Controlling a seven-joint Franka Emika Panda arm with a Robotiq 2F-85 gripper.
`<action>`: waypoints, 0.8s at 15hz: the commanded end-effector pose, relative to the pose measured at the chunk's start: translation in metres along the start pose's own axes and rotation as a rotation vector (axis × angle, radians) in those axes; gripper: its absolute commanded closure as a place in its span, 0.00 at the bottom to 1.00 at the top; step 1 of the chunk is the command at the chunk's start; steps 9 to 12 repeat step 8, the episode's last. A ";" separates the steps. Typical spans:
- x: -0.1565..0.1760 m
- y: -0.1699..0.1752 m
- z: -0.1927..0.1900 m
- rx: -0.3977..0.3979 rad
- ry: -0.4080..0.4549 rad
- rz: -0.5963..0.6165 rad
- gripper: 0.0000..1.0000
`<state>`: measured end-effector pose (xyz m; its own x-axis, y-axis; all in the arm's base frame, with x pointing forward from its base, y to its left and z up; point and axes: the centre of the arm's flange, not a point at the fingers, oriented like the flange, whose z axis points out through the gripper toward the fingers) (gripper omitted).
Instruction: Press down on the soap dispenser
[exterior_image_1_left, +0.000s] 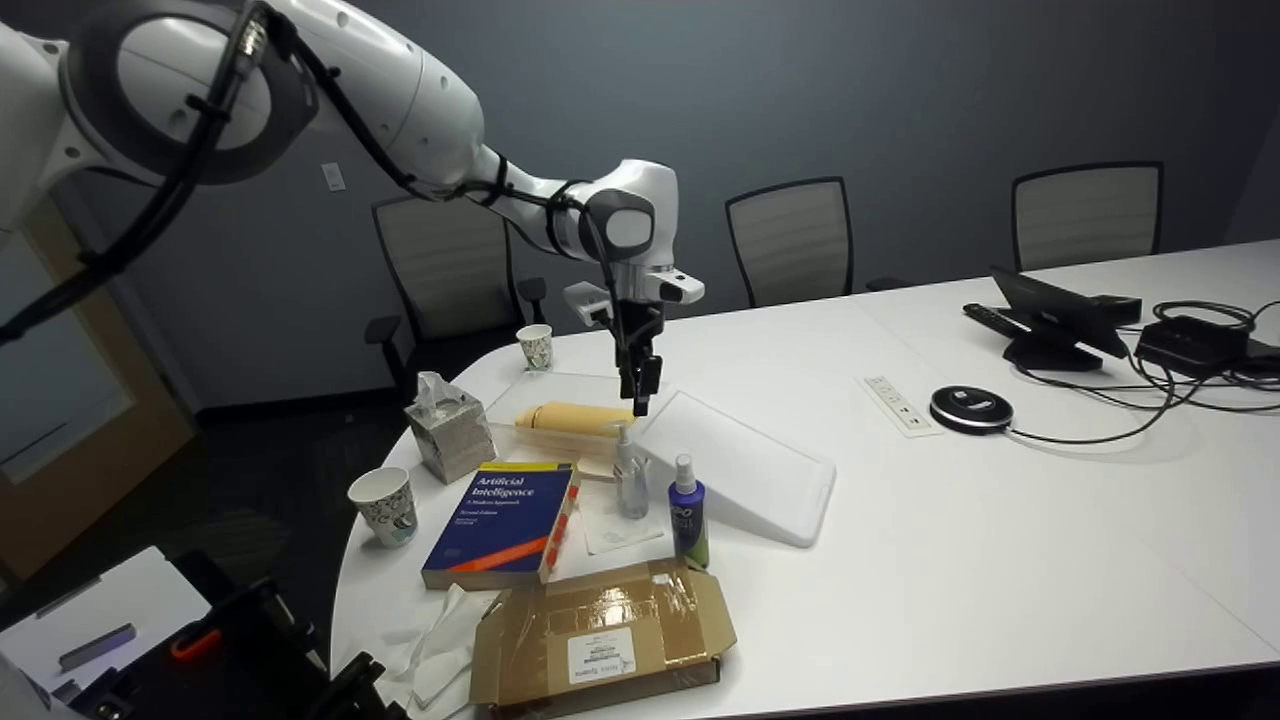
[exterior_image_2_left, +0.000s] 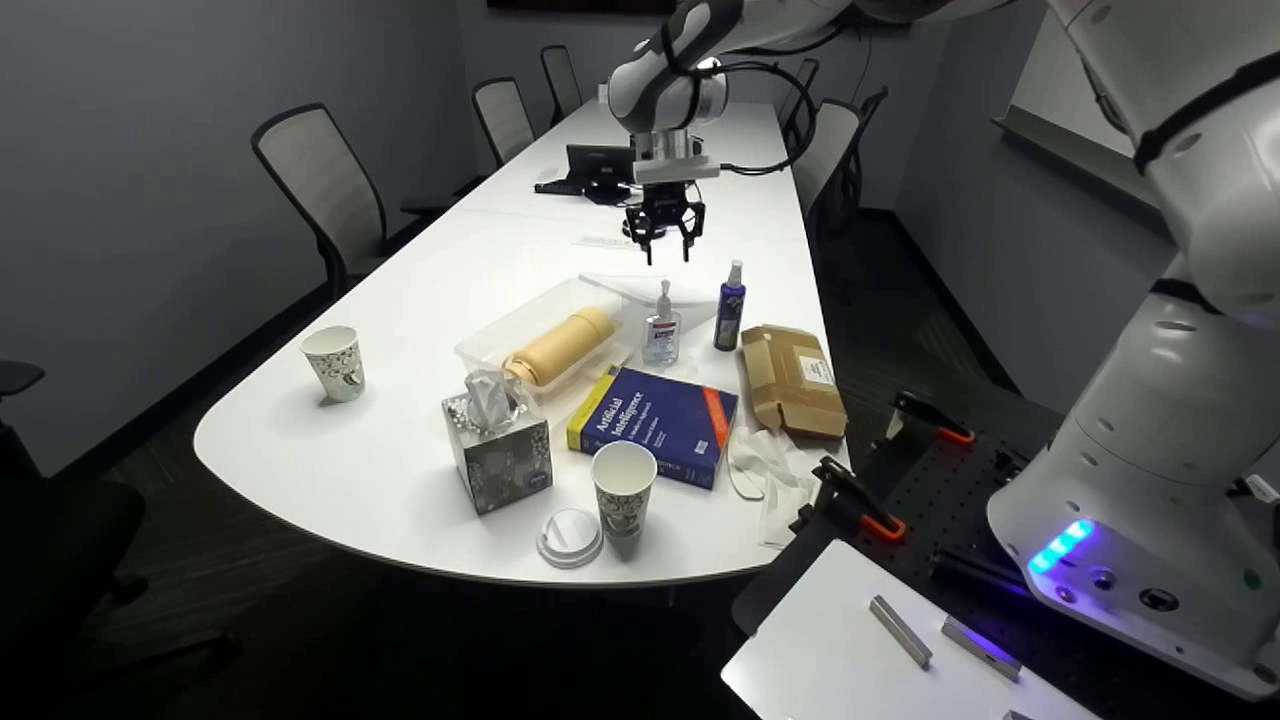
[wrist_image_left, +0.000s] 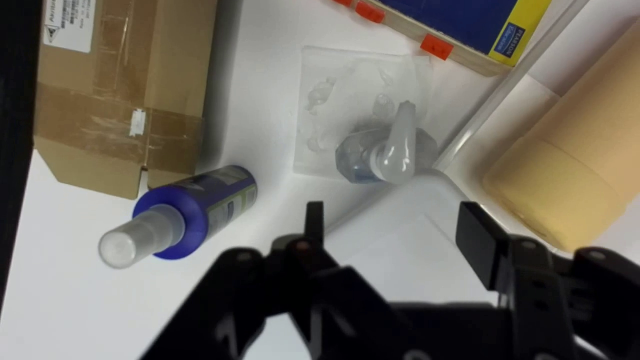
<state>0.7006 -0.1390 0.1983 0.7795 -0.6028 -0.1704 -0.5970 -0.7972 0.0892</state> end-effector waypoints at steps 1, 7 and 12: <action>-0.010 0.000 -0.032 -0.012 0.019 0.022 0.01; -0.012 0.004 -0.050 0.005 0.032 0.036 0.00; -0.012 0.004 -0.050 0.009 0.032 0.040 0.00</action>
